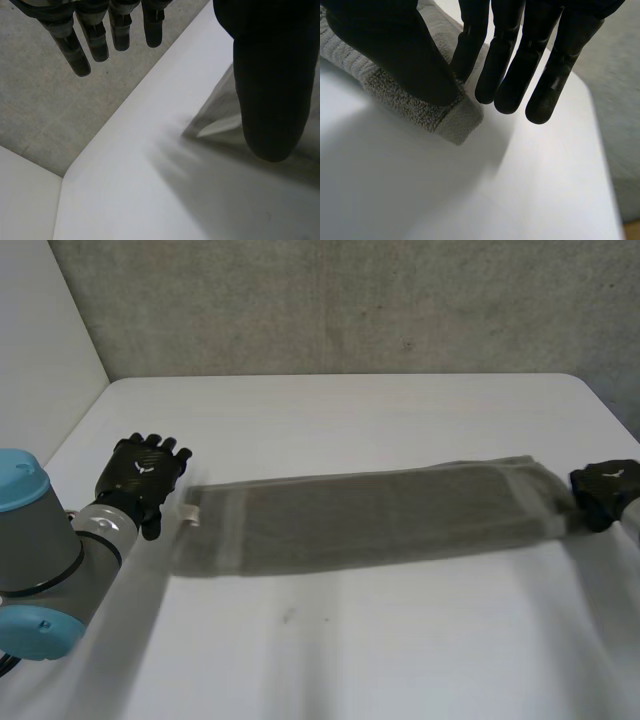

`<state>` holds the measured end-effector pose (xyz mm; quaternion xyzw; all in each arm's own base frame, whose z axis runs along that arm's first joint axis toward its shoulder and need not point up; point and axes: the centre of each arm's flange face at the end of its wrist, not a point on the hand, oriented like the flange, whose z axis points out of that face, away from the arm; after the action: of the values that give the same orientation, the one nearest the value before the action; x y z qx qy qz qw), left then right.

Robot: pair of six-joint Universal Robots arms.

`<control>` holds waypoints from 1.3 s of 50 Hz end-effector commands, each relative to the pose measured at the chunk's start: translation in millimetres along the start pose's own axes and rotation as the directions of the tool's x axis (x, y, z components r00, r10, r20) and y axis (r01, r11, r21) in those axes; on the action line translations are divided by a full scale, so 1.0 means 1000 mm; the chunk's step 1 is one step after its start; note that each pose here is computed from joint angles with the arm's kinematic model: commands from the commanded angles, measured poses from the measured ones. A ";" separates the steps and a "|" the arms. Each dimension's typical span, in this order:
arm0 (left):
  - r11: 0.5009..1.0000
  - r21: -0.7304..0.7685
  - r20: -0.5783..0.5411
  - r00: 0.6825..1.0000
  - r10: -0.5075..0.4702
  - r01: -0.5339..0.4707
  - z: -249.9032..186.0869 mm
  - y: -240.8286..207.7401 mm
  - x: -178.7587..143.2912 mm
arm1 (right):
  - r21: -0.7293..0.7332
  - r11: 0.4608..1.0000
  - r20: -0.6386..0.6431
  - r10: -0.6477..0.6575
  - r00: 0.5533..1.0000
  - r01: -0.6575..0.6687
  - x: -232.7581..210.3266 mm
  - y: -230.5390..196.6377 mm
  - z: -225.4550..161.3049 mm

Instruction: Fold the towel.

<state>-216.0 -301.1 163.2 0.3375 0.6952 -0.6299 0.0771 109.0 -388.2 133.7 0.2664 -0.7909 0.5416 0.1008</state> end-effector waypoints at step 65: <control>1.000 0.001 0.002 1.000 -0.001 0.001 -0.005 -0.001 0.000 | 0.493 0.866 0.605 -0.272 0.748 -0.084 -0.297 -0.147 -0.165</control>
<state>-209.0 -301.6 166.3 0.3296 0.6970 -0.6314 0.0833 433.0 -175.3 147.8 0.5282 -0.5817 0.5614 -0.2597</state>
